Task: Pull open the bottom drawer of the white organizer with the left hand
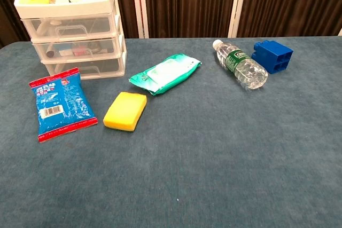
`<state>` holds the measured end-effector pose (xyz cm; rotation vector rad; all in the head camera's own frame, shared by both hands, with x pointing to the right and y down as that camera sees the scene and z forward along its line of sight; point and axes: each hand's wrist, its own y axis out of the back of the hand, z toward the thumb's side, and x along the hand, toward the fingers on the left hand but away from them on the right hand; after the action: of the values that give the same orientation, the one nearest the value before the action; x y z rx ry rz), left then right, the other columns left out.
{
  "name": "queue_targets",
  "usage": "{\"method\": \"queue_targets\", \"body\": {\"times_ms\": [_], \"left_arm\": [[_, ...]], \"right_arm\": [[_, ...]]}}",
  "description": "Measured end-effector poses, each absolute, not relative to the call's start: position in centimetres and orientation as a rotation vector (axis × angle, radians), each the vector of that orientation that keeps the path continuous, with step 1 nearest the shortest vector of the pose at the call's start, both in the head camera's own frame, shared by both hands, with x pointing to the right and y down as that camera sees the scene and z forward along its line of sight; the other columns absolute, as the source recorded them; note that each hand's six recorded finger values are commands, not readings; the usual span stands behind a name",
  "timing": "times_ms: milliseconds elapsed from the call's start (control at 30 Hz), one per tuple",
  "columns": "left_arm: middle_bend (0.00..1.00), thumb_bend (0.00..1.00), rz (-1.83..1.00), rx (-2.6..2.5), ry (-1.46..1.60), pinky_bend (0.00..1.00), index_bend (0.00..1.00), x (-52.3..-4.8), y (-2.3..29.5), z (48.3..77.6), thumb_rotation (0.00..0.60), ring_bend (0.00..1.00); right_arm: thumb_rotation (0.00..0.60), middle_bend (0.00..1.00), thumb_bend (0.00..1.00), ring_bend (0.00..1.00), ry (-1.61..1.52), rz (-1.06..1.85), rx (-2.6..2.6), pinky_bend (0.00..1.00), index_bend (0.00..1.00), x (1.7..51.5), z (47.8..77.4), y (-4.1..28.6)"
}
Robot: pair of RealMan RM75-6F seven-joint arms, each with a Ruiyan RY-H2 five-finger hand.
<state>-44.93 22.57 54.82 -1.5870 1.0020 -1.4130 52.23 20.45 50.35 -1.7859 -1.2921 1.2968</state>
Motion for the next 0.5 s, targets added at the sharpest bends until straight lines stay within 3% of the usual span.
{"method": "queue_targets", "body": {"times_ms": [333, 500], "left_arm": [[0.00, 0.15, -1.419, -1.589, 1.003, 0.09, 0.04, -44.99, 22.60, 54.89, 0.600, 0.00], [0.05, 0.16, -1.425, -1.603, 1.011, 0.18, 0.05, -44.95, 22.55, 55.07, 0.600, 0.02]], "right_arm": [[0.600, 0.00, 0.14, 0.00, -1.290, 1.295, -1.782, 0.00, 0.00, 52.19, 50.32, 20.46], [0.600, 0.00, 0.14, 0.00, -1.290, 1.299, -1.785, 0.00, 0.00, 52.16, 50.44, 20.42]]}}
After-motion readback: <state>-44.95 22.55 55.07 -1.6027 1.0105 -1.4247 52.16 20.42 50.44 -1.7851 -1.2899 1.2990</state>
